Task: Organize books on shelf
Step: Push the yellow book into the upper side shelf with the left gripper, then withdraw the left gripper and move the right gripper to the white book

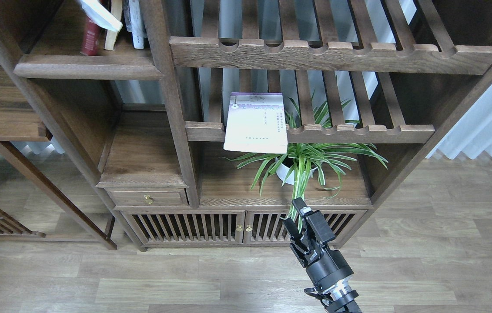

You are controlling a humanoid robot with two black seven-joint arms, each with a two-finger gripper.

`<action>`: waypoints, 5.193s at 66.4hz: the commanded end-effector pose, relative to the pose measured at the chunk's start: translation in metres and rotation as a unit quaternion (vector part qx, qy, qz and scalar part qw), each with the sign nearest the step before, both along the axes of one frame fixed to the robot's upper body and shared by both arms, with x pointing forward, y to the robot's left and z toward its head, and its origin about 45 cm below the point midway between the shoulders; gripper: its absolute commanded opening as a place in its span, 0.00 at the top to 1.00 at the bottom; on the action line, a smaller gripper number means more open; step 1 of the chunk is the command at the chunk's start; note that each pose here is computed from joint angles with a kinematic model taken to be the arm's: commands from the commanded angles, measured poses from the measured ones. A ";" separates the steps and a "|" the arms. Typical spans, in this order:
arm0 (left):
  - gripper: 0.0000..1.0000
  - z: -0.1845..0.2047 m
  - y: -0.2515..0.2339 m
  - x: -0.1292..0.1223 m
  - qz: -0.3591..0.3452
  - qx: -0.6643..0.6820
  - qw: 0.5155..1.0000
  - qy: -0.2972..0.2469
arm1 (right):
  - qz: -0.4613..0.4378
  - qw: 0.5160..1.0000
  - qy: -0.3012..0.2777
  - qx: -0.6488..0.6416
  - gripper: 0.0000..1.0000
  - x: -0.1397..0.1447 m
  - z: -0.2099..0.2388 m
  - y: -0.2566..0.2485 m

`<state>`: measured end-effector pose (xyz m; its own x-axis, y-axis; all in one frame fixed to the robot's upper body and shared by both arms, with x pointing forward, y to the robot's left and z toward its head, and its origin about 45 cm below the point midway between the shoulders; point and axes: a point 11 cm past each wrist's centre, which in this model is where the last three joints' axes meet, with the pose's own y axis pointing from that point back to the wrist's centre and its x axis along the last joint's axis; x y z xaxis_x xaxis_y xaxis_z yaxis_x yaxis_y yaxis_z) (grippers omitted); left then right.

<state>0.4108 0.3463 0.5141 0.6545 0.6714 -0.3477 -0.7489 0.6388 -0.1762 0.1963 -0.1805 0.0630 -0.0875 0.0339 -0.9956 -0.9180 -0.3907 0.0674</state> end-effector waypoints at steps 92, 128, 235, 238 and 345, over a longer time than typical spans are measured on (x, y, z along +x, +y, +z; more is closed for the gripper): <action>0.97 -0.039 -0.019 0.103 0.110 0.080 0.991 -0.002 | -0.001 1.000 -0.002 0.003 0.00 0.000 0.002 0.001; 0.44 -0.049 -0.019 0.112 0.135 0.035 0.990 -0.024 | 0.000 1.000 -0.003 0.004 0.00 0.000 0.003 0.001; 0.19 -0.136 0.033 -0.029 0.066 -0.036 0.995 0.071 | 0.042 0.999 0.010 0.002 0.00 0.013 0.010 0.027; 0.19 -0.150 0.031 -0.037 0.064 -0.040 0.993 0.085 | 0.045 0.999 0.013 -0.001 0.00 0.018 0.013 0.028; 0.15 -0.385 0.097 -0.167 0.199 -0.043 0.911 0.359 | 0.111 0.993 0.023 -0.041 0.00 0.072 0.033 0.067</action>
<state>0.2426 0.4425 0.1275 -0.0533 0.7566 -0.6517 -0.8558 0.3017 0.4203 0.2615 -0.1150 0.0932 -0.1311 -0.0554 -0.9898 -0.8040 -0.5782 0.1388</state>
